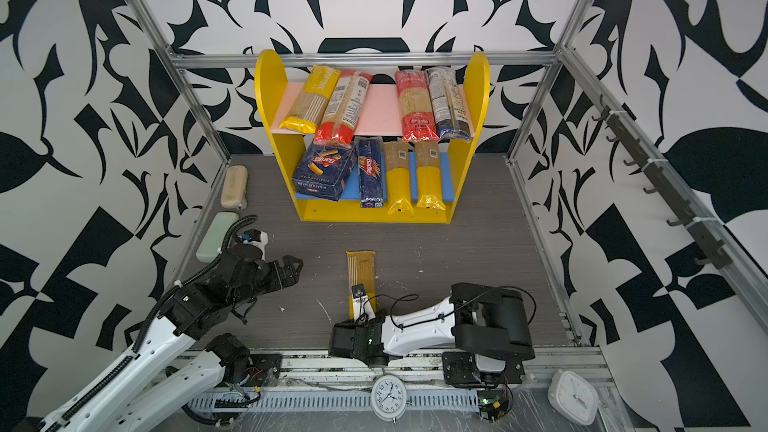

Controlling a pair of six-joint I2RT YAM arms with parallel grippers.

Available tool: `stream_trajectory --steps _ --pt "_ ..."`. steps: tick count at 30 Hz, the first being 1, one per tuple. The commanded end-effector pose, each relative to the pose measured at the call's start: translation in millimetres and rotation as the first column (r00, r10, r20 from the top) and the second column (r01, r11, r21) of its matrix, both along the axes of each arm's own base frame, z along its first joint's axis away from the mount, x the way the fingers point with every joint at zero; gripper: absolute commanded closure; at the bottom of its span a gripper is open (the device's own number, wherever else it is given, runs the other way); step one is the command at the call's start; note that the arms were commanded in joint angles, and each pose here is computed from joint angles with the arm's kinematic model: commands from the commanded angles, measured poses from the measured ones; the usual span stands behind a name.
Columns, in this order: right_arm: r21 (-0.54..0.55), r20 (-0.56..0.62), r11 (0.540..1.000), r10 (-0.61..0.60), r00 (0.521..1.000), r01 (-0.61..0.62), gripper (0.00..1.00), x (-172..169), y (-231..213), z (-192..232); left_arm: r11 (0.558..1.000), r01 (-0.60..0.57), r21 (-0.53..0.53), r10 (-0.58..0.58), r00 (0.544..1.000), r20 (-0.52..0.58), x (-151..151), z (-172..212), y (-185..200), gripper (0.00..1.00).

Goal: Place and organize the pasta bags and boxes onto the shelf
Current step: 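Close the right gripper on the yellow PASTATIME bag's yellow end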

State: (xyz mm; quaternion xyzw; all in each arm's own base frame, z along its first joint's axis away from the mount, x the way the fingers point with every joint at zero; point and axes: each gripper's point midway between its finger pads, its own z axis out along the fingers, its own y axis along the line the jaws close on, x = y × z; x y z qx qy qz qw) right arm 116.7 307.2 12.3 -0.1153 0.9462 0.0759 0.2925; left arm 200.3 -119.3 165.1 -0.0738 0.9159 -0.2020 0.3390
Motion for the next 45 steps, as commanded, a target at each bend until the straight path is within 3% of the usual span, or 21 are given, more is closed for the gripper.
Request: stream_trajectory --steps 1,7,14,32,41,45 --pt "-0.015 -0.160 1.000 -0.009 0.987 0.007 0.40 -22 -12 -37 1.000 -0.017 0.011 0.017 1.000 0.009 -2 6 6 0.00" --pt "-0.012 -0.155 1.000 -0.003 0.988 0.001 0.63 -20 -11 -32 1.000 -0.021 0.009 0.021 1.000 0.019 -2 9 7 0.00" --pt "0.001 -0.124 1.000 0.022 0.992 -0.022 1.00 -11 -6 -13 0.999 -0.030 0.015 0.029 0.999 0.025 -2 14 10 0.00" --pt "0.179 -0.030 0.983 0.036 0.999 -0.030 1.00 23 -23 73 0.996 -0.064 0.069 0.062 0.998 0.028 6 26 16 0.00" --pt "0.338 0.009 0.936 0.098 0.995 -0.095 1.00 22 -22 126 0.989 -0.090 0.117 0.084 0.995 0.059 13 41 22 0.01" --pt "0.361 0.019 0.927 0.101 0.995 -0.101 1.00 22 -32 143 0.985 -0.081 0.155 0.076 0.996 0.038 15 45 22 0.01"
